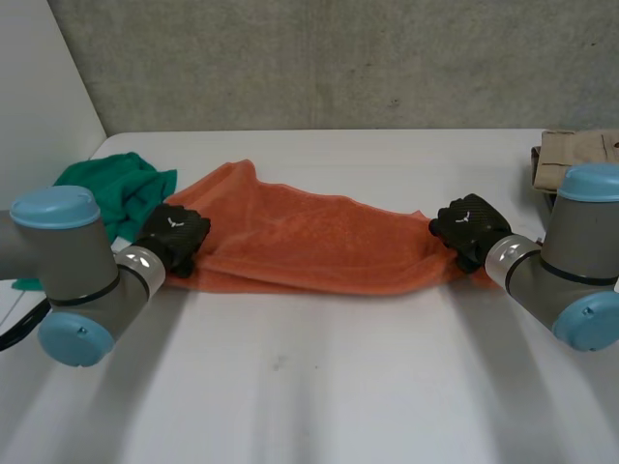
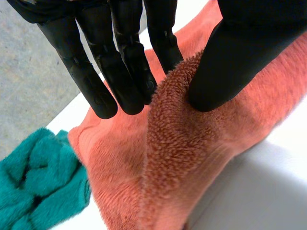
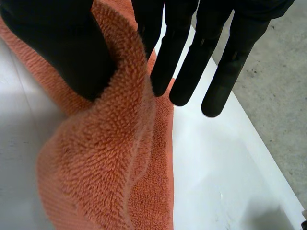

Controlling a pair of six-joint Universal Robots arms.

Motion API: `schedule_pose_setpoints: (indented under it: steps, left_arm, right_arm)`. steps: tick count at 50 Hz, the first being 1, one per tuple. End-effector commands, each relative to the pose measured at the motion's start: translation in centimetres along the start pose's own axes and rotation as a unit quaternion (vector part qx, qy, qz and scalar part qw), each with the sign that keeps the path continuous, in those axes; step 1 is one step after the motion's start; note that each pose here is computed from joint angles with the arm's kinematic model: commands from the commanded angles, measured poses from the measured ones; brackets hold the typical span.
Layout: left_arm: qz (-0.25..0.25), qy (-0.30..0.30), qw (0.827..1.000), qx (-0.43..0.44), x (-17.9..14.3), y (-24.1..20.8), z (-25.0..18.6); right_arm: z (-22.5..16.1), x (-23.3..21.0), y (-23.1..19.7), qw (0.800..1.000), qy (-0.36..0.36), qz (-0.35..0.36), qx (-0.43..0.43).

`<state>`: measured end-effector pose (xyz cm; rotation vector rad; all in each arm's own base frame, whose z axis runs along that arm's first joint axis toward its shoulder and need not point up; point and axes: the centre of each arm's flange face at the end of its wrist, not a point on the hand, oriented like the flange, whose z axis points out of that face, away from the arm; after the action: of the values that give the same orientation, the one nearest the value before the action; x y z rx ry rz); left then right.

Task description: Fold the laundry.

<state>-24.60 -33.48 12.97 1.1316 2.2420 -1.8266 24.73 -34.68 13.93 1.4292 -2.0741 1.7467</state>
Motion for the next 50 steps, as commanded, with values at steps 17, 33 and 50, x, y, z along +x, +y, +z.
schedule_pose_setpoints:
  steps: [17, 33, 50]
  left_arm:
    - [0.077, -0.041, 0.996, -0.003, -2.9, -9.7, -11.2]
    - [-0.009, 0.009, 0.999, 0.035, -2.5, -11.5, -10.9]
    - [-0.008, -0.001, 0.999, -0.035, -0.1, -8.0, -3.2]
  right_arm:
    - [-8.4, 6.3, -7.2, 0.998, 0.063, -0.001, 0.003]
    - [-2.8, 6.0, -7.9, 0.998, 0.062, 0.010, 0.008]
    - [6.7, 2.9, -3.6, 0.973, 0.221, -0.024, 0.061]
